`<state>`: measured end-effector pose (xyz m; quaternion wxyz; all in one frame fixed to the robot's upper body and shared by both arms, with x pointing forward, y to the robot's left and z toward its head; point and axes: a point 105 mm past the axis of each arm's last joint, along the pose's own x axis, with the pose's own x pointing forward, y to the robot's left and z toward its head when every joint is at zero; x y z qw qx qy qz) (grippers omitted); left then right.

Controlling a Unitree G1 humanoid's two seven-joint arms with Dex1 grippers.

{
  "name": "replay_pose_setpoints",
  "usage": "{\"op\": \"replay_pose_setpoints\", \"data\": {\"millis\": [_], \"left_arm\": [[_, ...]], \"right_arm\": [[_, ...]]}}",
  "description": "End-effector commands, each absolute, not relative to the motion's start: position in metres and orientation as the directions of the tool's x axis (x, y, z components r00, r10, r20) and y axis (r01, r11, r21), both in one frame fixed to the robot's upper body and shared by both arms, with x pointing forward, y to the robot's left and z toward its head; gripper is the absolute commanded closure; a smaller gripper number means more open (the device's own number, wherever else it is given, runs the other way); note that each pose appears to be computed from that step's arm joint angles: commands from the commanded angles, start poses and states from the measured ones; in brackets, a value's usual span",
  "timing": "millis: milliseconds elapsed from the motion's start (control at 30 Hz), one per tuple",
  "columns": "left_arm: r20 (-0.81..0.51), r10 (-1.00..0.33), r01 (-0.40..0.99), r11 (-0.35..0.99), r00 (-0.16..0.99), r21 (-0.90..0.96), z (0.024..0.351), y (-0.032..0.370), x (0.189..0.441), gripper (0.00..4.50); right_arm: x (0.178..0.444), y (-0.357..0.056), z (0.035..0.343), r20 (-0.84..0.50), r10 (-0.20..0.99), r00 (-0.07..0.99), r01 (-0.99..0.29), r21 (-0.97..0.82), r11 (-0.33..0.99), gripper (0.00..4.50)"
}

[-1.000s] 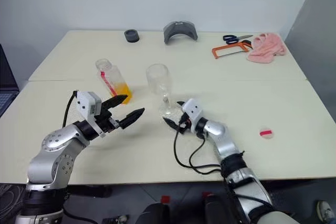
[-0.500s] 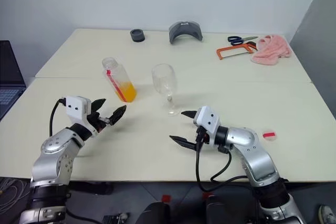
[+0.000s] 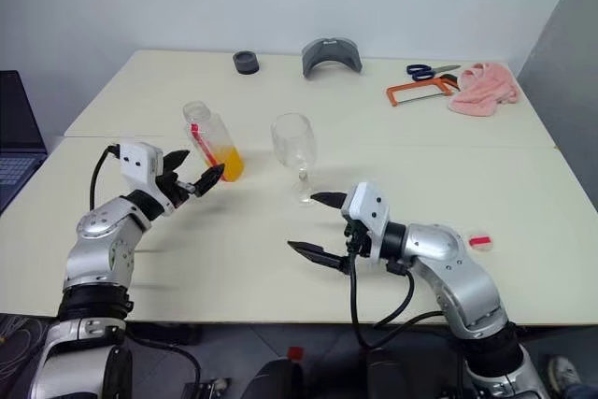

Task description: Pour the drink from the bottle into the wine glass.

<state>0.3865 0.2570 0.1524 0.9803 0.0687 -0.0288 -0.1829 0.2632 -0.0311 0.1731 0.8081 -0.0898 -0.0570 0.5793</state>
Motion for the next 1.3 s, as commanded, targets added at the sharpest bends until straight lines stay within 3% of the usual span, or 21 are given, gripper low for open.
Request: {"op": "replay_pose_setpoints", "data": {"millis": [33,933,1033,1233,1300], "left_arm": [[0.069,-0.376,0.359,0.916,0.924,0.179,0.166,0.255,0.391,0.00],[0.117,-0.384,0.357,0.912,0.916,0.202,0.188,0.246,0.423,0.00],[0.123,-0.384,0.356,0.913,0.915,0.200,0.188,0.245,0.424,0.61],[0.131,-0.382,0.354,0.915,0.915,0.195,0.188,0.245,0.424,2.49],[0.133,-0.383,0.356,0.915,0.914,0.189,0.187,0.244,0.424,2.81]], "right_arm": [[0.257,-0.030,0.191,0.033,0.956,0.292,-0.921,-0.258,0.290,0.02],[0.262,-0.023,0.199,0.055,0.946,0.319,-0.898,-0.302,0.321,0.02],[0.263,-0.023,0.200,0.059,0.945,0.323,-0.896,-0.304,0.325,0.00],[0.264,-0.023,0.201,0.061,0.944,0.325,-0.893,-0.307,0.328,0.00],[0.264,-0.023,0.202,0.062,0.944,0.325,-0.893,-0.308,0.327,0.00]]}}
